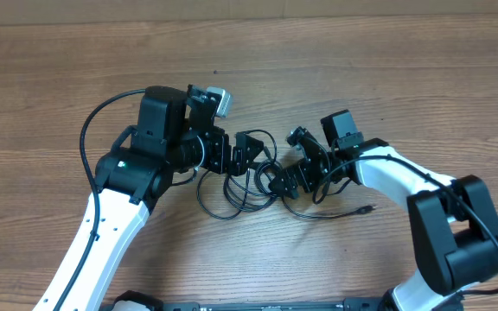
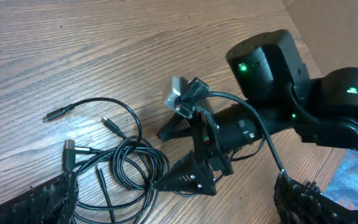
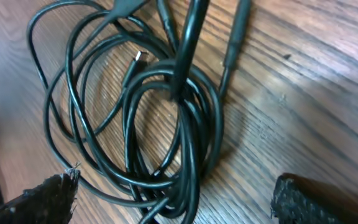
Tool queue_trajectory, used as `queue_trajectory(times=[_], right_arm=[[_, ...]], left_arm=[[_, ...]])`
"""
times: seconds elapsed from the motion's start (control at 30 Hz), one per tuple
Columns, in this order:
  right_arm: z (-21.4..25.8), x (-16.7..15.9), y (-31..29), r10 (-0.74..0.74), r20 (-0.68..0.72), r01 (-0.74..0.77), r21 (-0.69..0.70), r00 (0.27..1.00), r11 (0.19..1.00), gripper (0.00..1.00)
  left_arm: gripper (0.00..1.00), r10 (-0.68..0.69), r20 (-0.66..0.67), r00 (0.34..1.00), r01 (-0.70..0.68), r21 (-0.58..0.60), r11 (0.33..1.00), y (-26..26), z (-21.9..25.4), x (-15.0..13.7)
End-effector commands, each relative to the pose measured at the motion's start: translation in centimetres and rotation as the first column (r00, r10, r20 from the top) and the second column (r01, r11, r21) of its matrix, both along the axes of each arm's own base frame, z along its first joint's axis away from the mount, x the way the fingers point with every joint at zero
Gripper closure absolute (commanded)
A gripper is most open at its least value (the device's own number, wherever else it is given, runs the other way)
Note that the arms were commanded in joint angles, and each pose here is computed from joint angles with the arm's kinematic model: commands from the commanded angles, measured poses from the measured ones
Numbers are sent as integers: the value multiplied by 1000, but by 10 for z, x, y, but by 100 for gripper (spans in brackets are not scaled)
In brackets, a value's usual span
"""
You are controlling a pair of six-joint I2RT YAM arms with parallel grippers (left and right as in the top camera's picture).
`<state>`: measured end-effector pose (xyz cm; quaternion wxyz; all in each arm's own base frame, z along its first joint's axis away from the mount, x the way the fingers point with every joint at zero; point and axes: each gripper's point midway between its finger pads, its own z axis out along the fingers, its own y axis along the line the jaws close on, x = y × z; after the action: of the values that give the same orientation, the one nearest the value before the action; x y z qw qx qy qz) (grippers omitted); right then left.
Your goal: Untangle cables
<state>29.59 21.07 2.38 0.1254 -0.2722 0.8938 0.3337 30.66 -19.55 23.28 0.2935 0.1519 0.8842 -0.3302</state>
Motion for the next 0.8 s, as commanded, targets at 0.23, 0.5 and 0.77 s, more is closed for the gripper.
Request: queue_trajectory(times=[0.23,0.5,0.77], right_arm=[[10,-1,15,56,11,-57,79,998,995,2],[14,-10,27,123,21,-125,147,992,981,9],[2,-15,30,137,-7,-135,140,990,981,44]], left_arm=[[0,0,11,1000,0,2,1000,-3,4,3],[0,-1,11,1000,1,2,1000,-3,4,3],[0,-1,3,1000,1,4,1000,-2,2,1]])
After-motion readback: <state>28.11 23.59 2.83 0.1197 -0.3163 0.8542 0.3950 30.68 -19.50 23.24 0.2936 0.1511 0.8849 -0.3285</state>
